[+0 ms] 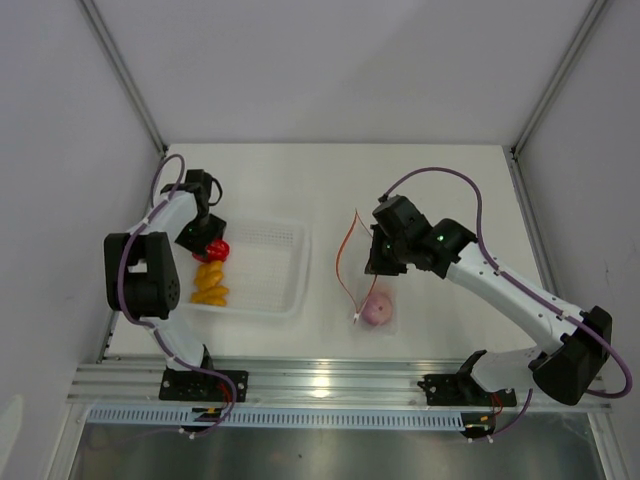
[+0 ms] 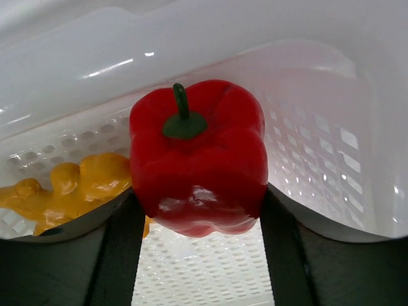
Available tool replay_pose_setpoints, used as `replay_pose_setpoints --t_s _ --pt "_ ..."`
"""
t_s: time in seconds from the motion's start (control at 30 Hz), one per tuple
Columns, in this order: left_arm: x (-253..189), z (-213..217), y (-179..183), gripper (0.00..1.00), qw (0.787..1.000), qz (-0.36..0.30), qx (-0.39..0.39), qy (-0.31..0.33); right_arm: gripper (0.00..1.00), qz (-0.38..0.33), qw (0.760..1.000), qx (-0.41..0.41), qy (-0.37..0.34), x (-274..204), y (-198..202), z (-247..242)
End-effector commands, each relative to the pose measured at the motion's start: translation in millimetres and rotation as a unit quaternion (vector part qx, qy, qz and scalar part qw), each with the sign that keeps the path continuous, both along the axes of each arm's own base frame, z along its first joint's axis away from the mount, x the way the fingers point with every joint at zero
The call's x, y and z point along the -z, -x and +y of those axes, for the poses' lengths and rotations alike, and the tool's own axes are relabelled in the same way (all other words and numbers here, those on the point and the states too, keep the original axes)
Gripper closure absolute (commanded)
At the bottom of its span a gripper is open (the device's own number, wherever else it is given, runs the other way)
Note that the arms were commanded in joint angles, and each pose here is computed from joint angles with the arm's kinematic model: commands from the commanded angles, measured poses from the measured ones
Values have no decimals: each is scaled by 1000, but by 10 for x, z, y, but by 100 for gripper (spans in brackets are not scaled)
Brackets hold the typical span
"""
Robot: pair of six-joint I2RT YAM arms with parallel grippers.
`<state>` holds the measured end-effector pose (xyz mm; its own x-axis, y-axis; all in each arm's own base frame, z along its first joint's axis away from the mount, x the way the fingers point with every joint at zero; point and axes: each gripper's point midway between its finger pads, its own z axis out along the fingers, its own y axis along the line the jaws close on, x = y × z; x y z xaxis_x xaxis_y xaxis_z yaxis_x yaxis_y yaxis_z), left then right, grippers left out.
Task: Place the food in the zip-top bag and seal the zipper
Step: Pick up the fake vegetable from the bin, then place the fake vegetable in the zipper food storage bag.
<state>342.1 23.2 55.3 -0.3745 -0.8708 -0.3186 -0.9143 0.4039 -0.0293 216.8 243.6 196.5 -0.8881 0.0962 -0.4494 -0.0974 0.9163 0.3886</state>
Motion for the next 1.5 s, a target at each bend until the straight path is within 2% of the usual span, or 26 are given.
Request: replay_pose_setpoints --t_s 0.0,0.03,0.1,0.13,0.23,0.37,0.47,0.6,0.67,0.7,0.77,0.8,0.87,0.9,0.93,0.97,1.0,1.03,1.1,1.13,1.17,1.2,1.3,1.43,1.47 --pt "-28 -86 -9 39 999 -24 18 16 100 -8 1000 11 -7 -60 3 -44" --pt "-51 -101 -30 48 999 -31 22 18 100 -8 1000 13 -7 -57 -1 -46" --pt "-98 -155 -26 53 998 -38 33 26 100 -7 1000 15 -7 -48 0 -46" --pt "-125 -200 -28 64 998 -43 41 31 100 -6 1000 18 -6 -36 -4 -54" --pt "-294 -413 -19 80 993 -74 77 50 100 -6 1000 19 -6 -35 -20 -34" --pt "-664 -635 10 81 981 -137 123 64 100 -2 1000 21 -12 -62 -21 -6" --pt "-1059 -872 93 85 962 -197 167 84 100 0 1000 19 -13 -84 -23 3" --pt "-1631 -1271 259 84 918 -291 251 95 100 -1 999 31 6 -33 -37 -69" --pt "-1930 -1360 386 83 893 -339 278 101 100 -7 999 34 -8 -60 -28 -62" --pt "-1949 -1400 463 82 887 -343 288 109 100 -3 999 36 -10 -29 -16 -66" --pt "-2151 -1544 535 81 853 -386 327 131 100 -5 999 37 -10 -42 -22 -72" --pt "-2196 -1690 709 79 825 -401 362 166 100 -5 999 41 -7 -47 -23 -87" --pt "-2500 -1901 796 78 758 -466 410 200 100 -8 999 43 -17 -74 -29 -64" --pt "-2471 -2077 1037 78 715 -471 454 247 100 -4 999 40 -24 -72 -17 -40" --pt "-2707 -2184 1082 81 662 -517 480 254 100 -3 999 38 -29 -70 -17 -19" --pt "-2691 -2260 1169 83 642 -519 496 270 100 -3 999 37 -31 -72 -21 -8" --pt "-2737 -2380 1319 83 611 -519 522 291 100 -1 999 39 -28 -58 -30 -3" --pt "-2769 -2452 1378 82 592 -520 538 299 100 -2 999 36 -29 -80 -28 19" --pt "-2843 -2654 1556 82 537 -517 581 326 100 -3 999 35 -26 -94 2 36" --pt "-2869 -2713 1608 82 522 -517 589 338 100 -2 999 32 -27 -97 29 54" --pt "-2971 -2780 1645 82 489 -536 599 339 100 -1 999 31 -29 -102 41 58" --pt "-2959 -2869 1745 82 467 -534 611 352 100 -1 999 30 -30 -109 47 55" --pt "-2971 -3032 1859 82 435 -525 635 364 100 -2 999 35 -24 -101 50 14" --pt "-2792 -3187 1826 82 462 -493 646 356 100 0 999 34 -37 -104 73 37" --pt "-2735 -3218 1766 83 476 -486 642 353 100 -1 999 34 -37 -115 68 39"
